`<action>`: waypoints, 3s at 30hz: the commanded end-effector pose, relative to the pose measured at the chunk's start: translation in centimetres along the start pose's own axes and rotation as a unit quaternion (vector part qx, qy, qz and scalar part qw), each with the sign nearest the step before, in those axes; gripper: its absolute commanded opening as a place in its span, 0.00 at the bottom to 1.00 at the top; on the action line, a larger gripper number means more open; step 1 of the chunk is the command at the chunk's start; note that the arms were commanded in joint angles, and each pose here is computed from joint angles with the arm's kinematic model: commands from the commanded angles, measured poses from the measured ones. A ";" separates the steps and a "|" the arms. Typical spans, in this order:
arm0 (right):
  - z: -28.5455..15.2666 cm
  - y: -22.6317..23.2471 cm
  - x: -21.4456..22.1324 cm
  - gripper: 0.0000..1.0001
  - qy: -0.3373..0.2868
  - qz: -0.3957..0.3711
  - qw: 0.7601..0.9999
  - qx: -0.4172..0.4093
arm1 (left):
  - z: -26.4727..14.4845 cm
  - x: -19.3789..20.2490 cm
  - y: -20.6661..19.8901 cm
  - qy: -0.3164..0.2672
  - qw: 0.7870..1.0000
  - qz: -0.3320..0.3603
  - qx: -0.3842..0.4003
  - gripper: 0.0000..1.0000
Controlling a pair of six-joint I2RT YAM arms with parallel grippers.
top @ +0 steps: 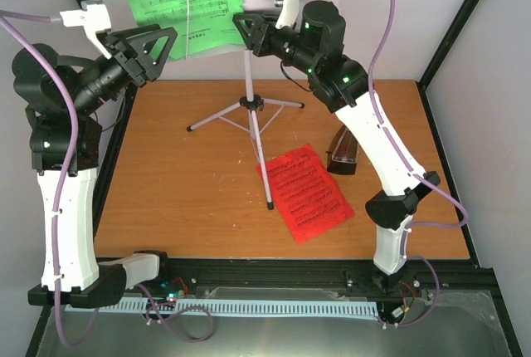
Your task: Pack up the instrument practice props
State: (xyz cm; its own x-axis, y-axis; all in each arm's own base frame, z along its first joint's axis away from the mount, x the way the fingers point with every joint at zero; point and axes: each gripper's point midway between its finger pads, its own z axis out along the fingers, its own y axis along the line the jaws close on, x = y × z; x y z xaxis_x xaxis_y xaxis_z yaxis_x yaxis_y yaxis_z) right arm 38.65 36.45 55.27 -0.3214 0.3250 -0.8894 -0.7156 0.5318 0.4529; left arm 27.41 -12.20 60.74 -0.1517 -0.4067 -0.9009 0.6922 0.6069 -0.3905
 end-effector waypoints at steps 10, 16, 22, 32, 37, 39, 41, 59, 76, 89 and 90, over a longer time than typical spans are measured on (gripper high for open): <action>1.6 1.1 0.3 0.17 -0.001 0.007 0.999 -0.049 | -0.1 -0.5 -0.6 -0.006 1.000 -0.012 0.011 0.64; 1.3 1.0 -0.2 0.03 -0.009 0.004 0.999 -0.038 | 0.7 -1.1 0.1 -0.018 1.000 -0.017 0.007 0.57; 1.0 1.2 -0.7 0.03 -0.014 0.002 0.999 -0.037 | 2.5 -0.9 1.0 -0.013 1.000 -0.020 -0.001 0.57; 0.7 0.9 -0.5 0.03 -0.010 -0.005 1.000 -0.028 | 5.2 0.0 2.5 -0.005 1.000 -0.013 -0.021 0.55; 0.7 1.1 -0.6 0.03 -0.010 -0.004 0.999 -0.032 | 6.1 -0.1 2.5 -0.003 1.000 -0.012 -0.009 0.47; 0.7 1.0 -0.5 0.03 -0.010 -0.004 0.999 -0.031 | 6.3 -0.3 2.6 -0.007 1.000 -0.008 -0.011 0.45; 0.7 1.0 -0.5 0.03 -0.009 -0.004 0.999 -0.031 | 6.7 -0.3 3.0 -0.005 1.000 -0.006 -0.015 0.45; 0.5 1.0 -0.7 0.03 -0.014 -0.006 1.000 -0.027 | 7.6 -0.2 3.0 0.004 1.000 -0.007 0.002 0.02; 0.2 0.5 -0.9 0.03 -0.019 0.004 1.000 -0.011 | 6.4 -0.6 0.1 -0.009 0.995 0.075 0.059 0.00; -0.2 0.0 -1.0 0.03 -0.020 0.013 1.000 0.007 | 6.1 0.0 -0.7 -0.004 0.990 0.113 0.084 0.00; -0.6 0.1 -1.4 0.03 -0.024 0.011 1.000 0.010 | 6.1 0.0 -0.6 -0.005 0.990 0.112 0.082 0.00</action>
State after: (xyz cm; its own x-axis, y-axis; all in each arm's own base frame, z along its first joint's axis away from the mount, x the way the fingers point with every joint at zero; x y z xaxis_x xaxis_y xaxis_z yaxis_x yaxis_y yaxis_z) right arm 39.21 37.17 55.21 -0.3290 0.3418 -0.8803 -0.7209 0.5112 0.4679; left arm 35.12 -16.20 59.18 -0.0981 -0.3078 -0.9464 0.7448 0.6080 -0.2750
